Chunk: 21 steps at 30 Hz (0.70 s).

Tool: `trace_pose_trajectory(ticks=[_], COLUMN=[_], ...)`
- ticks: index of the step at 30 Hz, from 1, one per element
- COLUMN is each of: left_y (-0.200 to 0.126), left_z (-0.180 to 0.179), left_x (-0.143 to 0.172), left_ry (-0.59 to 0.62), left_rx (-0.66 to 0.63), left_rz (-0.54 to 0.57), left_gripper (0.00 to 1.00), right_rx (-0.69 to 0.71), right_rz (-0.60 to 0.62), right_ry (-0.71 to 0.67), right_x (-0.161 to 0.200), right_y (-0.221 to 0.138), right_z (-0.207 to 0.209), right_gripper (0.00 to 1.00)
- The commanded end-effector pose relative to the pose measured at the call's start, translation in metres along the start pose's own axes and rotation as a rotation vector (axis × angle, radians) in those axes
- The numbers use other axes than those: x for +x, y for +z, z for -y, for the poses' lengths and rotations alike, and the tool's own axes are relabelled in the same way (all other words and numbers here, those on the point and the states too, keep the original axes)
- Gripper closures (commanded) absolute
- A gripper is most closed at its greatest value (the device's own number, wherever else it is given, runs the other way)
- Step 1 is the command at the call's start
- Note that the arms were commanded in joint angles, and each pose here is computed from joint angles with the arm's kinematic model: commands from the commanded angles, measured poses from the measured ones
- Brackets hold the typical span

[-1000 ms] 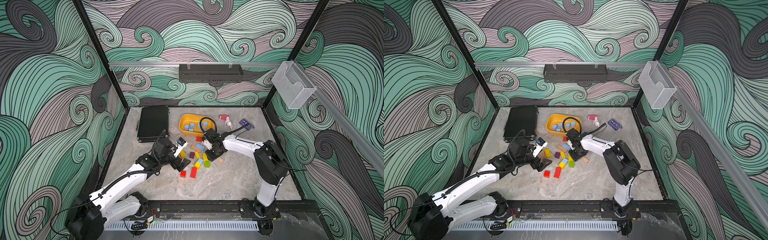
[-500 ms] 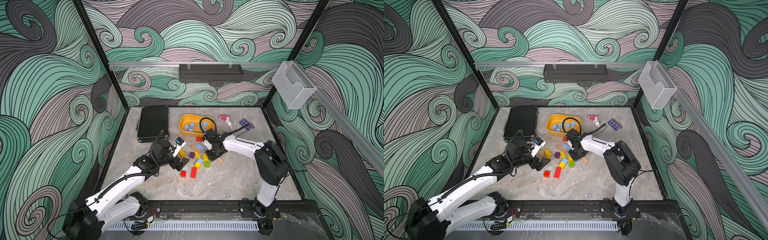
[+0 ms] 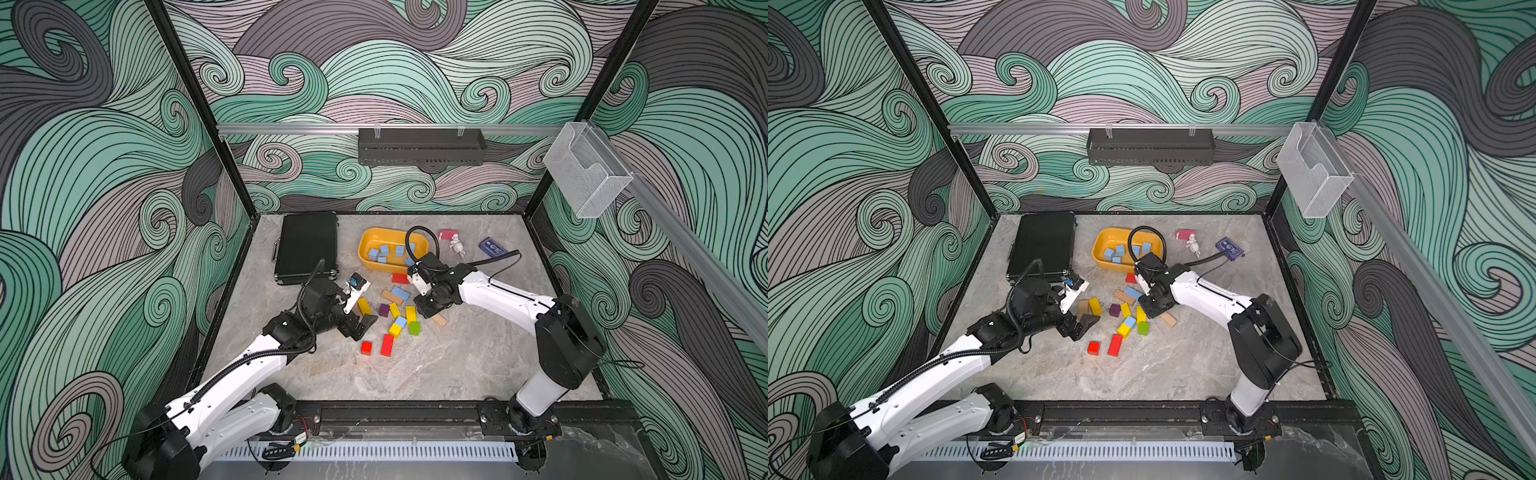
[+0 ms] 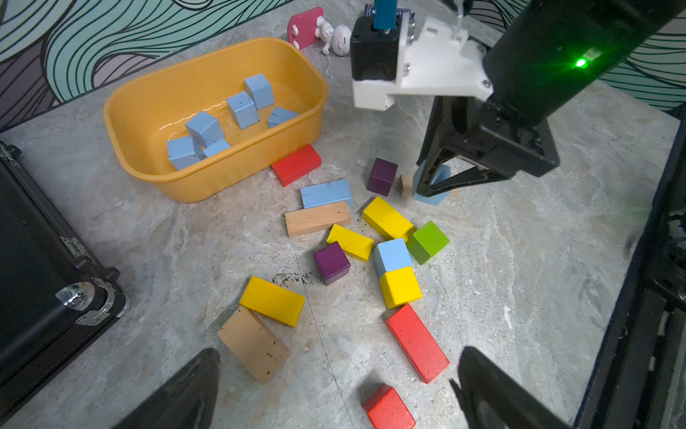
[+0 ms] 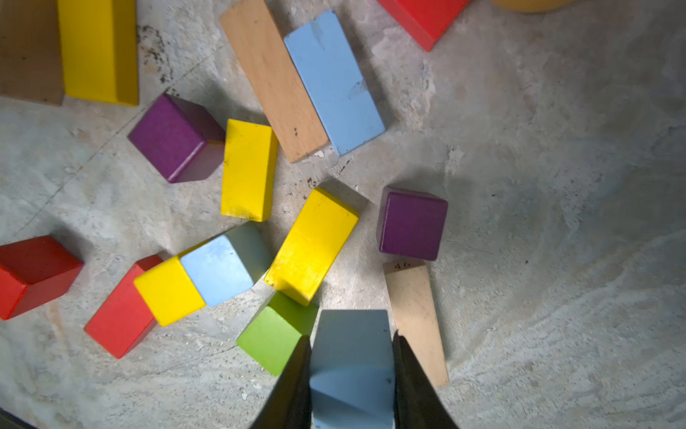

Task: Pick out the blue building blocks
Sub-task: Pick up the building block from the center of the board, then place the building block in the storage box.

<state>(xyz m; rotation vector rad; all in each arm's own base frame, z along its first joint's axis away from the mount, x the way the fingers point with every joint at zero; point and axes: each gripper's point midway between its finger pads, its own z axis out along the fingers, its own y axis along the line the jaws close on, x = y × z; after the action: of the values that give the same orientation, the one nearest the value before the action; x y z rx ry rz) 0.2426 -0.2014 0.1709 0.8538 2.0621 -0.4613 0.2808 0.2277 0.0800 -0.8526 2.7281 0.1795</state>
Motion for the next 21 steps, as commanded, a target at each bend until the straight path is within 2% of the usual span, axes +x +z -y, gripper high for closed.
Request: trace_pose_trajectory(ticks=[1,13,21], left_y=[-0.014,-0.035,-0.029], left_z=[-0.004,-0.029,-0.041], left_x=[-0.034,-0.085,-0.103], left_ry=[0.038,0.061,0.126], left_rx=[-0.039,-0.188,-0.240], left_rz=[0.095,0.235,0.216], left_gripper=[0.01,0.01,0.01], right_rx=[0.002,0.021,0.012], right_rz=[0.045,0.241,0.308], right_ry=[0.016,0.050,0.037], right_x=[-0.007,-0.057,-0.100], right_y=[-0.024,-0.081,-0.091], right_z=[-0.001,0.001,-0.002], right_gripper=[1.00,1.00,1.00])
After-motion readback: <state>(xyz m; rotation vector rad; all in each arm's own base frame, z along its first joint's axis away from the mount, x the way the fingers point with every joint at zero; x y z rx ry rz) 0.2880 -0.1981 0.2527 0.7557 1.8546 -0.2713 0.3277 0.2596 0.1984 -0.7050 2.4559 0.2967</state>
